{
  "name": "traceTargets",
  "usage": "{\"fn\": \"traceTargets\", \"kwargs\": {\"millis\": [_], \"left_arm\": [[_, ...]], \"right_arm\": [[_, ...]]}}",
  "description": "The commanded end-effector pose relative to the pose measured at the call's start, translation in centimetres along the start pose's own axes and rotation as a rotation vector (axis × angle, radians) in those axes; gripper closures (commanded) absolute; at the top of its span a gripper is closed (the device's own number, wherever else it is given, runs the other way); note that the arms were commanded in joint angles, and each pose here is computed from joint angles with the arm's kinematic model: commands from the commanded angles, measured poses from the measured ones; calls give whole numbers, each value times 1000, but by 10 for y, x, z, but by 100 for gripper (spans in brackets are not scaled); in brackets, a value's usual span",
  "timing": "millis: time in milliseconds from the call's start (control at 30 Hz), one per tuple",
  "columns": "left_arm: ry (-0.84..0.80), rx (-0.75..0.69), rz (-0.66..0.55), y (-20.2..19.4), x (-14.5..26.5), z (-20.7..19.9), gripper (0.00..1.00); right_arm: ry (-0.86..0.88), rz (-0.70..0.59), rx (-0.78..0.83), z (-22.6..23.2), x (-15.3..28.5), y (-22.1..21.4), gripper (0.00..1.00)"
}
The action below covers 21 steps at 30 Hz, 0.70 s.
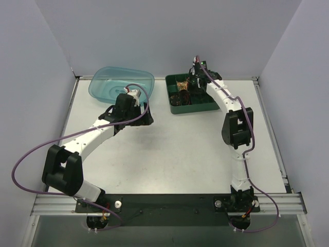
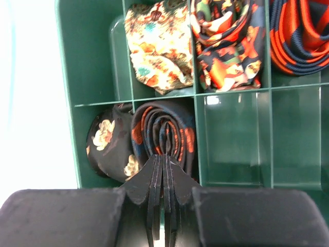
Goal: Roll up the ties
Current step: Place the tie in the storage box, then reset both arms
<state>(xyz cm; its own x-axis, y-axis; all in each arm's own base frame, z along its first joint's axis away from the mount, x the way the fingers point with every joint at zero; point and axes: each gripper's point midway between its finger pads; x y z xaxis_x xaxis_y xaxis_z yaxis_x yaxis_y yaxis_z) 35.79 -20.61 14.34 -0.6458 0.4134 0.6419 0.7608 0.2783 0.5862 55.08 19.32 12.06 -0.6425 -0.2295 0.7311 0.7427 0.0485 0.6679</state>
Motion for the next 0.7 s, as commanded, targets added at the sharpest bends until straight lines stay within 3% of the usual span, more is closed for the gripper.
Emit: {"fn": "traceTargets", "kwargs": {"millis": [0,433,667], "left_arm": [[3,-4,-16,5,-3,2,7],[10,-3,-10,3,-4,4,7],[2,-11,-26,9,-2,1,7]], "right_arm": [[27,6,-32,-2,-9,-3,100],[3,123,-52,-13,-50,-48,100],[52,62,-46,-5,-27,-20,100]]}}
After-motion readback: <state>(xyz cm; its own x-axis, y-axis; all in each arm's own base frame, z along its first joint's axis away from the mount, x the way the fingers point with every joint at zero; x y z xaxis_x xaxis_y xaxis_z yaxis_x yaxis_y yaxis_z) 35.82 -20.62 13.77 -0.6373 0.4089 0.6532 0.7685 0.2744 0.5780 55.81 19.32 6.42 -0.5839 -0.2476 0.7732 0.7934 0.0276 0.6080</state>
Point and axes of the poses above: each gripper's point midway between its finger pads, its own x axis back along the fingers, its own z axis along the line the jaws close on, y = z × x, and after that the axes turned 10 degrees about x, right-handed
